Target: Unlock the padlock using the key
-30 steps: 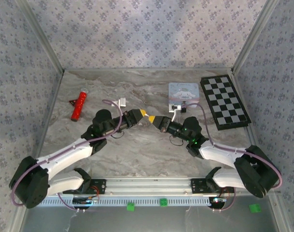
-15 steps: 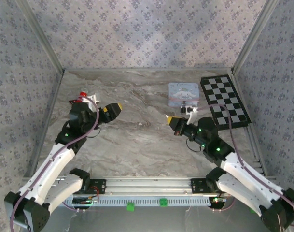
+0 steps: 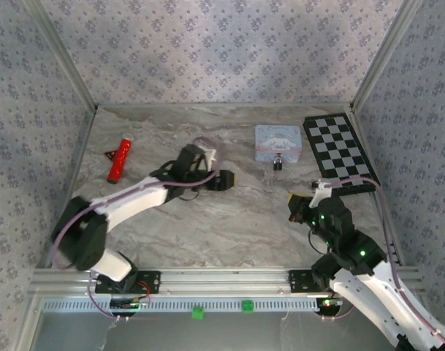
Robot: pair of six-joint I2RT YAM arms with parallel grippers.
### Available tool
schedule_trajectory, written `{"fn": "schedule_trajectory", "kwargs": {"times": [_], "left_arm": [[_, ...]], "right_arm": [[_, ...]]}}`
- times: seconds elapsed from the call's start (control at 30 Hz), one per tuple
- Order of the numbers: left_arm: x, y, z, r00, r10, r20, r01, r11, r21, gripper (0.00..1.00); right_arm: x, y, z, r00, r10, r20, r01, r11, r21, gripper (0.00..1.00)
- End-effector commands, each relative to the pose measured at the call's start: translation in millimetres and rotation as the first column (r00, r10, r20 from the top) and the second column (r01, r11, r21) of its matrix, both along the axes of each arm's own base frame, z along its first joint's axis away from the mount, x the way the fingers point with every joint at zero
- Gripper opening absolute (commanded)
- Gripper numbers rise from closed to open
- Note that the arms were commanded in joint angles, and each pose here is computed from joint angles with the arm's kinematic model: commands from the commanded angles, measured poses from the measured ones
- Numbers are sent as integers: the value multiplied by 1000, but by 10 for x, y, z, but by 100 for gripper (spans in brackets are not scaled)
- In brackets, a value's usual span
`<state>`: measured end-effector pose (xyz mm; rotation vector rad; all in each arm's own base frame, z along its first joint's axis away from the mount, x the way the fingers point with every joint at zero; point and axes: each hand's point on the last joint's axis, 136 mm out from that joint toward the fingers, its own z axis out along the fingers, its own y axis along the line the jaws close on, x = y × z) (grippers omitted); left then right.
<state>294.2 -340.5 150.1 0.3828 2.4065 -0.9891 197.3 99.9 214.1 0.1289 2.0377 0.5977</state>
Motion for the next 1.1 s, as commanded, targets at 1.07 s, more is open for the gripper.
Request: {"fn": "schedule_trajectory", "kwargs": {"times": [1.07], "left_arm": [[1170,-1844,-947,989,99,111,-113,986,125,67]], "right_arm": [[-275,-606,-138,980,-190,57,192,981,-35,0]]}}
